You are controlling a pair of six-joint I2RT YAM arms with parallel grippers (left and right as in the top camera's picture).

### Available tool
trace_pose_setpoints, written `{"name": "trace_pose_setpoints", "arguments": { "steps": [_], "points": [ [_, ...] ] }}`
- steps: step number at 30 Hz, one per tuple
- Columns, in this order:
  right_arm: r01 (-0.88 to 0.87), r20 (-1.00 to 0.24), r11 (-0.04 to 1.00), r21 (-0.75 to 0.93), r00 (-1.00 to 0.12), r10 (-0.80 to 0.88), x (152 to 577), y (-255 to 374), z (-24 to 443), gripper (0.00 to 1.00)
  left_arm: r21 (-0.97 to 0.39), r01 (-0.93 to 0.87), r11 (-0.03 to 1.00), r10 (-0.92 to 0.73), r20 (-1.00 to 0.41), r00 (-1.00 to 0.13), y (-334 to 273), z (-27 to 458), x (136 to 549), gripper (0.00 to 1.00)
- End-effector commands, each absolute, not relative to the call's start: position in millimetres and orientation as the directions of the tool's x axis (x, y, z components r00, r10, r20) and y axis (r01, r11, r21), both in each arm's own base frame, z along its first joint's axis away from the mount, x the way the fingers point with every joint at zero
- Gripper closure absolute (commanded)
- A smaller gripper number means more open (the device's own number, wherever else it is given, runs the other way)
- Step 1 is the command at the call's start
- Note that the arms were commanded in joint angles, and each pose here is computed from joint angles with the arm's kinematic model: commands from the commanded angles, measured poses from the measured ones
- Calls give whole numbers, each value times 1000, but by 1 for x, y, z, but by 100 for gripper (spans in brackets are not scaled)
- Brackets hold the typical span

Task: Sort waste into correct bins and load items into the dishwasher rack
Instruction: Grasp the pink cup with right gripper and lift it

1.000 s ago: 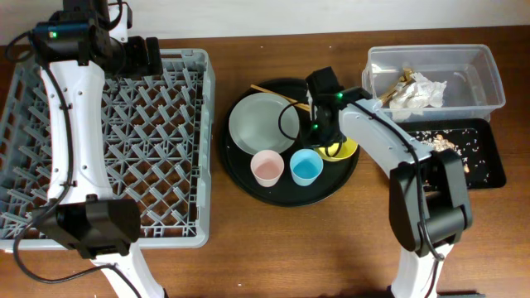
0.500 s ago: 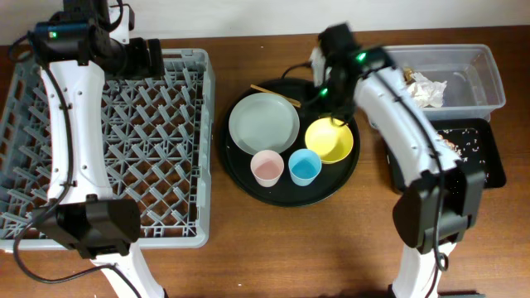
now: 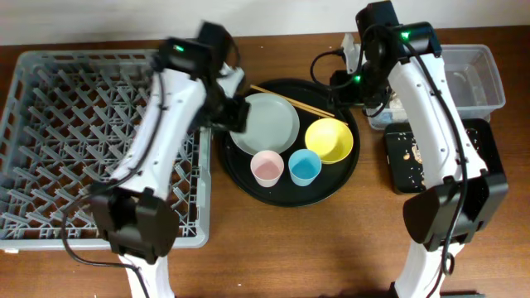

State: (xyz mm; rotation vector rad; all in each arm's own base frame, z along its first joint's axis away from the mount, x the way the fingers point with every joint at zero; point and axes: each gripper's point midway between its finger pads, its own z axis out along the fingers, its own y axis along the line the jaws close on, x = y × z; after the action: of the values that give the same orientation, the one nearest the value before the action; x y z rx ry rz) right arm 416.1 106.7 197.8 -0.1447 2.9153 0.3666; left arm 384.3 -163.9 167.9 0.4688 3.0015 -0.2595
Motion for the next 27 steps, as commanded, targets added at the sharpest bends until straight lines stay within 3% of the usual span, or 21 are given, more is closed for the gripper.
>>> {"name": "trace_pose_setpoints", "arguments": {
  "steps": [1, 7, 14, 19, 27],
  "points": [
    [-125, -234, 971, 206, -969, -75, 419, 99, 205, 51, -180, 371, 911, 371, -35, -928, -191, 122, 360, 28],
    [-129, -230, 968, 216, -970, -78, 417, 102, 205, 47, -178, 451, 875, 449, -50, -892, -210, 119, 352, 28],
    [-317, -174, 905, 284, -945, -277, 378, 196, 180, 54, -182, 258, 949, 246, -88, -965, -148, 139, 382, 28],
    [-460, -178, 864, 206, -886, -429, 355, 248, 125, 60, -184, 87, 979, 67, -112, -991, -80, 153, 398, 24],
    [-505, -193, 858, 93, -854, -482, 354, 243, 63, 62, -184, 34, 982, 13, -116, -993, -59, 153, 403, 21]
  ]
}}
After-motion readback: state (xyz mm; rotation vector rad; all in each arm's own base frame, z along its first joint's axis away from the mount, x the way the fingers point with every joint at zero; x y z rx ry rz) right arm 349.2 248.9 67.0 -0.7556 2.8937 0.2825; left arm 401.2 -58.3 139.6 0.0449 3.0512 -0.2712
